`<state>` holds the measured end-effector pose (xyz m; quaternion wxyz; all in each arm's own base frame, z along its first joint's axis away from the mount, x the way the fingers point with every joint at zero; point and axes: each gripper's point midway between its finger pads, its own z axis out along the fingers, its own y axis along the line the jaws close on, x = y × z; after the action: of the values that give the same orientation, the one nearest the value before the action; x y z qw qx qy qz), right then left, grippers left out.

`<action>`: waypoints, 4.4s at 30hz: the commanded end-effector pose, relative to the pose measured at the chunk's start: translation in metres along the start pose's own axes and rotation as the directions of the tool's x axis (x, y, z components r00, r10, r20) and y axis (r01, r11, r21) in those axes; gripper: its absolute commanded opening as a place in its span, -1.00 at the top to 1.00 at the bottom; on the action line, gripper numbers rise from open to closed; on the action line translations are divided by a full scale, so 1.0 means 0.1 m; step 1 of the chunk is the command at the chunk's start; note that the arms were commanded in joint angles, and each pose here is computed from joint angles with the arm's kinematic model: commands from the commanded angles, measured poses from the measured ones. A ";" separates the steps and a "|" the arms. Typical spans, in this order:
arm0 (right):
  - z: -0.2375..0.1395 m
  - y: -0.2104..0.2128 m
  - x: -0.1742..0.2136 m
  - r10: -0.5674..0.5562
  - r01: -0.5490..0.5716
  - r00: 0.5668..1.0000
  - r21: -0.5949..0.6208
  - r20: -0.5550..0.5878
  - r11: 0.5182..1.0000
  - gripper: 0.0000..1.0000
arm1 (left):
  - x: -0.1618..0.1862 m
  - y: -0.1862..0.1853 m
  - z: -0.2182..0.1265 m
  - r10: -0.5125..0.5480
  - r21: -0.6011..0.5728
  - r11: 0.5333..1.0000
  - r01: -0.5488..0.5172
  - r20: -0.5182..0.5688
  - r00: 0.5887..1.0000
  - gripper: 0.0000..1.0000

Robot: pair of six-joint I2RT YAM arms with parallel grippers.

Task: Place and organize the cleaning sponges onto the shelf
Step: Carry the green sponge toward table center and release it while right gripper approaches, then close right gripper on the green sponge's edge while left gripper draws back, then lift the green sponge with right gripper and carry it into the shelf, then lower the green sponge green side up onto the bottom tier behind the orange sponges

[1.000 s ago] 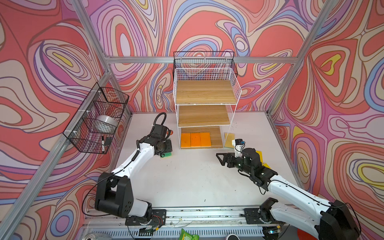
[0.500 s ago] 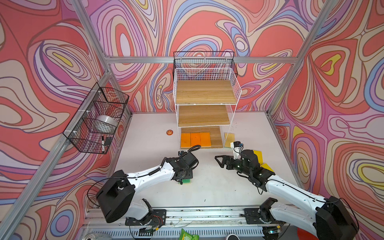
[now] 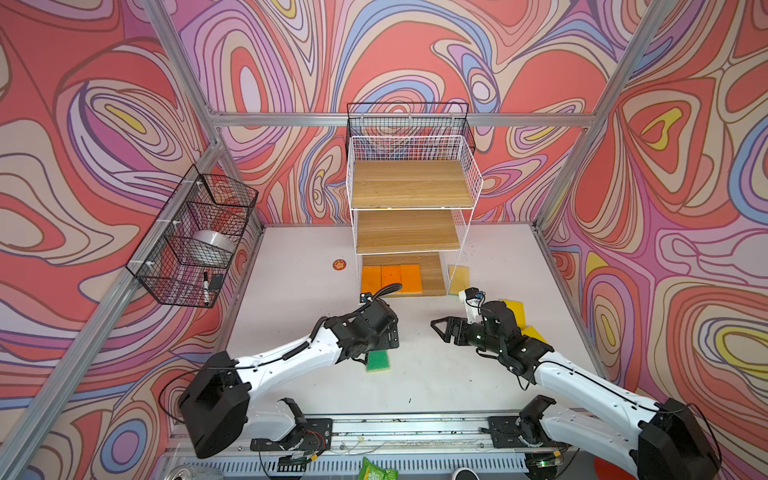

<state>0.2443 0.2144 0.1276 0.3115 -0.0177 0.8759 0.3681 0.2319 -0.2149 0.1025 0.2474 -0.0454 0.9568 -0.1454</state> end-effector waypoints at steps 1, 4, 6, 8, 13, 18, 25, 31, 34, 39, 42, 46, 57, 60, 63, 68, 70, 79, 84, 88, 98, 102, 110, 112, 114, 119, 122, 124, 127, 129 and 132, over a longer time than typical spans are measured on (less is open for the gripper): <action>0.14 0.20 0.21 0.018 -0.018 0.996 -0.007 -0.090 1.000 -0.71 | 0.10 0.19 -0.07 -0.034 0.054 0.998 0.034 -0.004 0.999 -1.00; 0.36 0.42 0.46 0.006 -0.008 0.981 -0.010 -0.193 1.000 -0.63 | 0.11 0.35 -0.25 -0.056 0.094 0.994 0.054 0.019 0.998 -1.00; 0.49 0.52 0.60 0.015 -0.015 0.970 0.003 -0.243 1.000 -0.53 | 0.08 0.46 -0.40 -0.049 0.095 0.995 0.043 0.056 0.997 -1.00; 0.59 0.59 0.70 0.029 -0.023 0.966 0.027 -0.258 0.999 -0.47 | 0.05 0.54 -0.51 -0.042 0.105 0.994 0.033 0.087 0.995 -1.00; 0.89 0.73 0.99 0.023 0.002 0.945 0.077 -0.327 0.997 -0.34 | 0.05 0.69 -0.63 -0.002 0.096 0.995 -0.010 0.133 0.991 -1.00; 1.03 0.74 1.07 0.040 0.006 0.940 0.133 -0.337 0.991 -0.23 | 0.10 0.72 -0.67 -0.015 0.131 0.991 -0.006 0.152 0.988 -1.00; 1.15 0.69 1.16 0.053 0.016 0.923 0.177 -0.380 0.984 -0.06 | 0.09 0.66 -0.71 -0.014 0.170 0.985 -0.015 0.165 0.986 -1.00; 1.15 0.64 1.24 0.058 0.022 0.910 0.187 -0.411 0.982 0.04 | 0.07 0.68 -0.72 -0.016 0.163 0.986 -0.014 0.178 0.984 -1.00; 1.14 0.64 1.31 0.055 0.023 0.905 0.178 -0.422 0.984 0.07 | 0.08 0.70 -0.72 -0.018 0.159 0.987 -0.011 0.181 0.983 -1.00; 1.17 0.64 1.40 0.060 0.013 0.896 0.161 -0.440 0.987 0.18 | 0.06 0.72 -0.73 -0.018 0.145 0.989 -0.010 0.189 0.982 -1.00; 1.17 0.63 1.42 0.058 0.014 0.894 0.157 -0.445 0.988 0.36 | 0.06 0.73 -0.73 -0.019 0.142 0.990 -0.007 0.186 0.982 -1.00; 1.15 0.61 1.40 0.055 0.015 0.900 0.156 -0.433 0.988 0.60 | 0.09 0.76 -0.72 -0.022 0.135 0.991 -0.003 0.178 0.984 -1.00; 0.89 0.82 1.07 0.000 0.040 0.938 0.109 -0.346 0.993 1.00 | 0.09 0.76 -0.77 -0.037 0.131 0.991 0.015 0.166 0.985 -0.98; 0.75 0.93 0.93 -0.029 0.060 0.948 0.089 -0.317 0.994 1.00 | 0.06 0.75 -0.84 -0.035 0.130 0.991 0.013 0.171 0.985 -0.97; 0.58 1.03 0.79 -0.047 0.067 0.958 0.064 -0.283 0.996 1.00 | -0.02 0.77 -0.96 -0.024 0.110 0.994 0.002 0.200 0.979 -0.98; 0.24 1.16 0.53 -0.091 0.100 0.974 0.032 -0.205 0.994 1.00 | -0.14 0.80 -1.17 -0.013 0.082 0.997 -0.006 0.238 0.971 -0.97; 0.08 1.26 0.38 -0.130 0.133 0.978 0.008 -0.164 0.991 1.00 | -0.17 0.80 -1.22 -0.007 0.069 0.998 -0.010 0.244 0.970 -0.97; -0.36 1.77 -0.16 -0.221 0.219 0.974 -0.051 -0.046 0.974 1.00 | -0.40 0.73 -1.43 0.012 0.046 0.999 -0.027 0.294 0.956 -1.00; -0.42 1.90 -0.47 -0.203 0.204 0.978 -0.028 0.048 0.979 1.00 | -0.48 0.70 -1.49 0.012 0.049 0.998 -0.029 0.311 0.950 -1.00; -0.42 1.99 -0.80 -0.123 0.137 0.981 -0.091 0.147 0.986 1.00 | -0.45 0.72 -1.42 0.014 0.041 0.999 -0.028 0.301 0.953 -1.00; 0.02 1.96 -1.32 -0.046 0.072 0.989 -0.189 0.139 0.979 1.00 | -0.29 0.81 -1.24 0.012 0.042 0.999 -0.024 0.277 0.961 -1.00; 0.19 1.96 -1.45 -0.027 0.054 0.992 -0.218 0.127 0.974 1.00 | -0.25 0.80 -1.16 0.009 0.054 0.998 -0.024 0.264 0.965 -1.00; 0.45 1.94 -1.63 0.012 0.019 0.993 -0.261 0.116 0.965 1.00 | -0.24 0.78 -1.14 0.008 0.077 0.997 -0.030 0.268 0.963 -1.00; 0.47 1.93 -1.67 0.020 0.013 0.992 -0.263 0.121 0.965 1.00 | -0.23 0.79 -1.16 0.011 0.074 0.997 -0.032 0.270 0.963 -1.00; 0.51 1.91 -1.70 0.031 0.002 0.992 -0.264 0.124 0.965 1.00 | -0.23 0.79 -1.17 0.013 0.075 0.997 -0.035 0.272 0.962 -1.00; 0.57 1.86 -1.78 0.048 -0.013 0.990 -0.264 0.129 0.965 1.00 | -0.22 0.80 -1.19 0.011 0.082 0.996 -0.035 0.276 0.961 -1.00; 0.60 1.84 -1.81 0.056 -0.021 0.991 -0.265 0.123 0.964 1.00 | -0.22 0.80 -1.18 0.011 0.079 0.996 -0.034 0.274 0.962 -1.00; 0.63 1.80 -1.84 0.061 -0.030 0.991 -0.250 0.117 0.968 1.00 | -0.21 0.80 -1.17 0.012 0.077 0.996 -0.034 0.274 0.962 -1.00; 0.66 1.72 -1.87 0.070 -0.044 0.991 -0.209 0.115 0.977 1.00 | -0.22 0.80 -1.16 0.014 0.074 0.997 -0.035 0.273 0.962 -1.00; 0.66 1.72 -1.89 0.074 -0.049 0.991 -0.206 0.114 0.977 1.00 | -0.22 0.80 -1.16 0.013 0.076 0.997 -0.035 0.273 0.962 -1.00; 0.68 1.72 -1.91 0.074 -0.053 0.992 -0.198 0.100 0.979 1.00 | -0.21 0.79 -1.13 0.014 0.074 0.997 -0.035 0.267 0.964 -1.00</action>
<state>0.3841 0.3465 0.3082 0.3487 -0.0038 0.8113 0.4692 0.1923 -0.1073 0.1875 0.3778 -0.0449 0.9076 -0.1773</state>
